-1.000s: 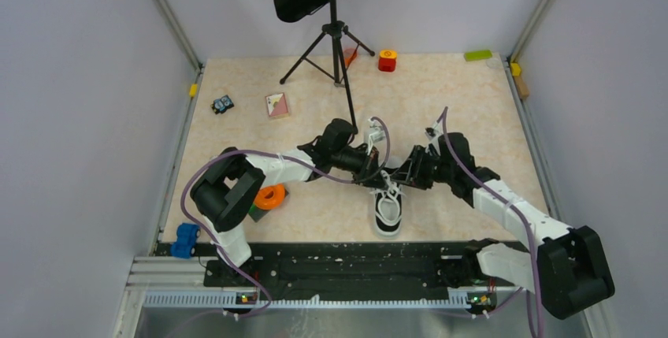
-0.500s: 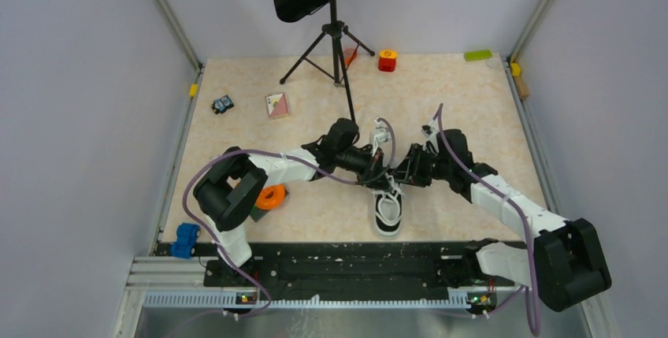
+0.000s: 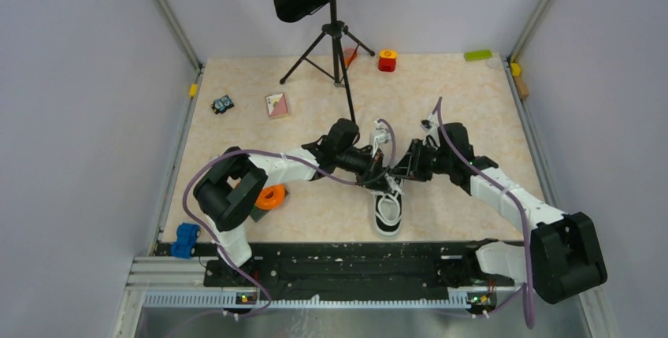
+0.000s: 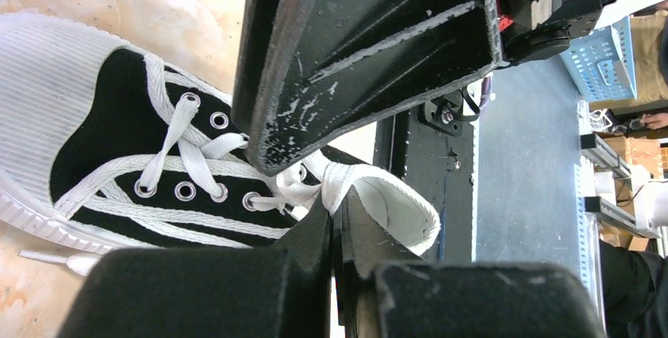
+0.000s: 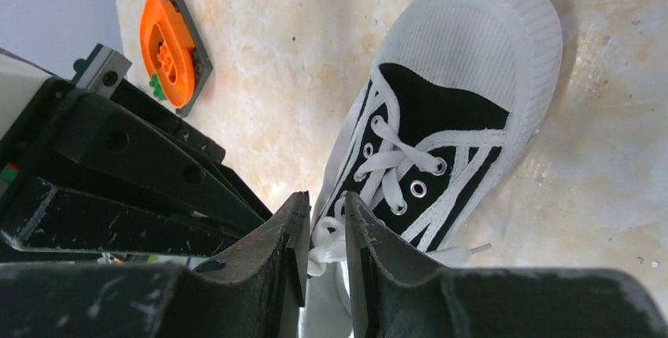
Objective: Tie the shoes
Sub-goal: Cross the shoelace with the shoelace.
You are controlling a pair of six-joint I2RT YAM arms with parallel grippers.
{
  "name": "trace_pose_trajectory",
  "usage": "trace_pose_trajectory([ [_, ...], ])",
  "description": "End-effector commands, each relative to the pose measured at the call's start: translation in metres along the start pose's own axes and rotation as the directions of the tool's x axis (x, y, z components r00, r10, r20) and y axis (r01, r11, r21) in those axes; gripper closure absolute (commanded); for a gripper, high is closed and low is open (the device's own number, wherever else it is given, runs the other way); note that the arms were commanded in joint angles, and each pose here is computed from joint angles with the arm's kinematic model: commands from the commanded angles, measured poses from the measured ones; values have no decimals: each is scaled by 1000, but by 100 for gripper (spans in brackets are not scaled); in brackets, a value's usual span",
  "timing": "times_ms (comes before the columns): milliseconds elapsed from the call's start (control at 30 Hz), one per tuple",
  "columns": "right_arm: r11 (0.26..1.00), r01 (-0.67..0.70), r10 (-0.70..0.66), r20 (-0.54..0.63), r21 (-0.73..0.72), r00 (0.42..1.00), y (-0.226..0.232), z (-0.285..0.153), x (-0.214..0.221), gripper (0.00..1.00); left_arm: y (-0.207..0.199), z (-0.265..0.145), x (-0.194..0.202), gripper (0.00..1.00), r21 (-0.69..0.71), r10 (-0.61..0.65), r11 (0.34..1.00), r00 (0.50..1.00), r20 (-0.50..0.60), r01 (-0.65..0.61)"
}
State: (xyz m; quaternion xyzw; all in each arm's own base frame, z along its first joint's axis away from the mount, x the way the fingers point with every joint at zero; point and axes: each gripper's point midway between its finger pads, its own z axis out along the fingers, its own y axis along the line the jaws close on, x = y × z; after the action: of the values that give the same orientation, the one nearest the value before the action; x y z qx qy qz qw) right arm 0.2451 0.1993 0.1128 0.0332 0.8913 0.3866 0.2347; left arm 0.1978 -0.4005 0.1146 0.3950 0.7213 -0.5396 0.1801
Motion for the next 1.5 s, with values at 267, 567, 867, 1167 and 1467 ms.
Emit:
trace_pose_trajectory([
  [267, 998, 45, -46, -39, -44, 998, 6, -11, 12, 75, -5, 3, -15, 100, 20, 55, 998, 998, 19, -55],
  [567, 999, 48, -50, -63, -26, 997, -1, -10, 19, 73, -5, 3, -16, 100, 19, 54, 998, 998, 19, -55],
  [867, 998, 53, -55, -80, -24, 995, -3, -11, 23, 72, -4, 4, -15, 100, 20, 52, 998, 998, 17, -53],
  [1167, 998, 60, -61, -104, -12, 993, -8, -9, 26, 75, -3, 4, -14, 100, 19, 49, 999, 999, 15, -49],
  [1467, 998, 69, -69, -116, -4, 991, -11, -9, 29, 79, 0, 5, -13, 100, 12, 44, 999, 999, 12, -44],
])
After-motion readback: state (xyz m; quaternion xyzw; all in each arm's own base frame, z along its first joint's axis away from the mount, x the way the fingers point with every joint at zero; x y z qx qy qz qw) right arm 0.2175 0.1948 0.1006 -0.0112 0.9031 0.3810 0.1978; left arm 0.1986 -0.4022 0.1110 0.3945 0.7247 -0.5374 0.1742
